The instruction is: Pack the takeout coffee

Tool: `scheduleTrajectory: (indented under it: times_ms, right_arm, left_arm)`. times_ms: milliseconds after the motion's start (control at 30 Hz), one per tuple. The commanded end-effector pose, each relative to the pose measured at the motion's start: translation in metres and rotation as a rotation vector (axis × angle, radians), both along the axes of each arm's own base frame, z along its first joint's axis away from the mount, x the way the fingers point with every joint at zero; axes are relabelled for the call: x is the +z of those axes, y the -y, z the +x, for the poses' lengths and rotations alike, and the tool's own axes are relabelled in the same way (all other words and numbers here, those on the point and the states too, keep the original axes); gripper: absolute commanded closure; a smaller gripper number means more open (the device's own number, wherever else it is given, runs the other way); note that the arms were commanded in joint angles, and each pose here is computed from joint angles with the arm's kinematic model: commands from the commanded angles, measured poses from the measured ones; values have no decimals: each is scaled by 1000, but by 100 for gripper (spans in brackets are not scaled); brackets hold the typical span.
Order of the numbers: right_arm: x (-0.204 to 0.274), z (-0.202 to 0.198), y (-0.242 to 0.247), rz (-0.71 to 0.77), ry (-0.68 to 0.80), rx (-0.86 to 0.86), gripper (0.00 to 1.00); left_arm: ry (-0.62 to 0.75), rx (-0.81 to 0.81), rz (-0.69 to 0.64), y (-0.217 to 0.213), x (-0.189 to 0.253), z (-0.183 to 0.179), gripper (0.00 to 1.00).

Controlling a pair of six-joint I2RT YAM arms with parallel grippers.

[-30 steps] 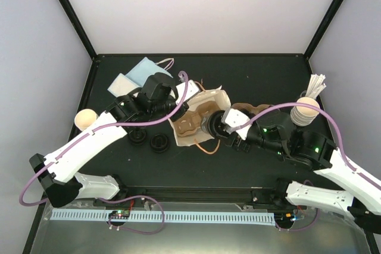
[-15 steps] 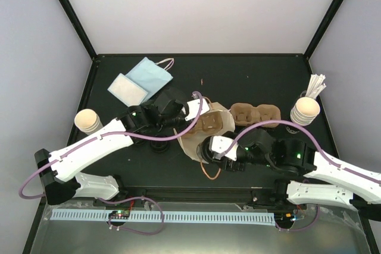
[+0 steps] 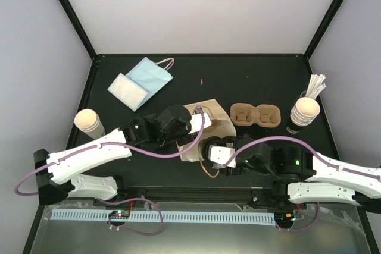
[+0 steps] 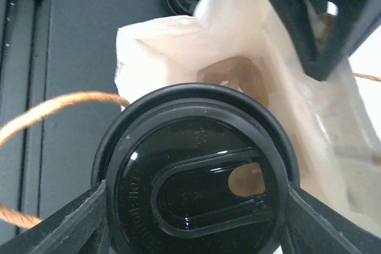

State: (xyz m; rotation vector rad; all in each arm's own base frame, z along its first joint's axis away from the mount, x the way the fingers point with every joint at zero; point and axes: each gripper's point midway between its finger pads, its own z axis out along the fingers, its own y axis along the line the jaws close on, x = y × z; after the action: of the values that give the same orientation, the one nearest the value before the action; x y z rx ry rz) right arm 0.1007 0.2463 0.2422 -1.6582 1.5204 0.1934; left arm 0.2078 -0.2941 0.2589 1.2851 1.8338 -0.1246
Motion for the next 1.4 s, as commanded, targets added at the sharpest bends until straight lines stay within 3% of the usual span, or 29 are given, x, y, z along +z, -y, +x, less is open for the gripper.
scheduleTrajectory:
  times_ms: [0, 433, 1367]
  right_arm:
    - [8, 15, 2, 15, 141, -41, 53]
    - [-9, 18, -19, 2, 215, -3, 53]
    - [-76, 5, -45, -149, 142, 111, 60]
  left_arm:
    - [35, 23, -51, -3, 8, -5, 98]
    - [25, -16, -111, -1, 11, -20, 98]
    - [-93, -206, -269, 6, 23, -72, 99]
